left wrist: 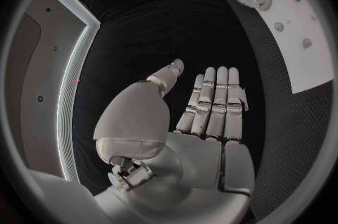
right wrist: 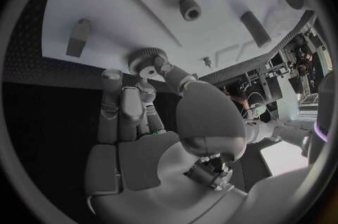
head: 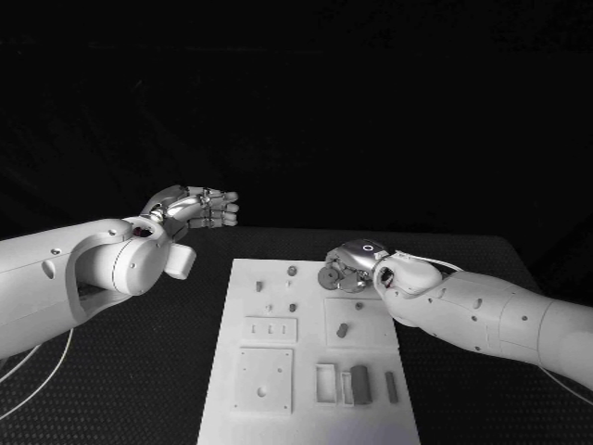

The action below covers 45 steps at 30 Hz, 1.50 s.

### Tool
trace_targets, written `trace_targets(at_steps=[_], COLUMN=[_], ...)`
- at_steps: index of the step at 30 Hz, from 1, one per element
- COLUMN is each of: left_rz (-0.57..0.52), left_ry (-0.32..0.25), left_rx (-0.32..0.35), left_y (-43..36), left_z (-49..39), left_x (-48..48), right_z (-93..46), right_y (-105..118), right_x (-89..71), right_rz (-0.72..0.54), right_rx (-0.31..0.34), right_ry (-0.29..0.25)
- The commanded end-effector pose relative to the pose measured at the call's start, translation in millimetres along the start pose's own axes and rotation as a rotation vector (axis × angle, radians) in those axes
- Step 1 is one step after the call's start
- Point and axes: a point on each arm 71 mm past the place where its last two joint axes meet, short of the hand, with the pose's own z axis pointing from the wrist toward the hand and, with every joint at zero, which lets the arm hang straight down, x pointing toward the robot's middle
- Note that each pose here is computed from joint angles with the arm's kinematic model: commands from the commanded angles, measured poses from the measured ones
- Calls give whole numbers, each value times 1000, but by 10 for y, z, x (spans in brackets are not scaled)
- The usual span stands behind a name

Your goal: Assemble the parts on the task board

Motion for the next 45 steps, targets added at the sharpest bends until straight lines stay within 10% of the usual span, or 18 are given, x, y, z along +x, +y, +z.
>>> trace_targets(at_steps=[1,45], left_rz=[1,0], left_ry=[13,32], left_rx=[12,17], left_y=[-17,-31], left_z=[1,32], left_x=[17,116], right_z=[-12,248], right_y=[27,872], right_x=[12,-237], right_rz=[-37,-90], right_rx=[12,-105], right_ry=[3,-114])
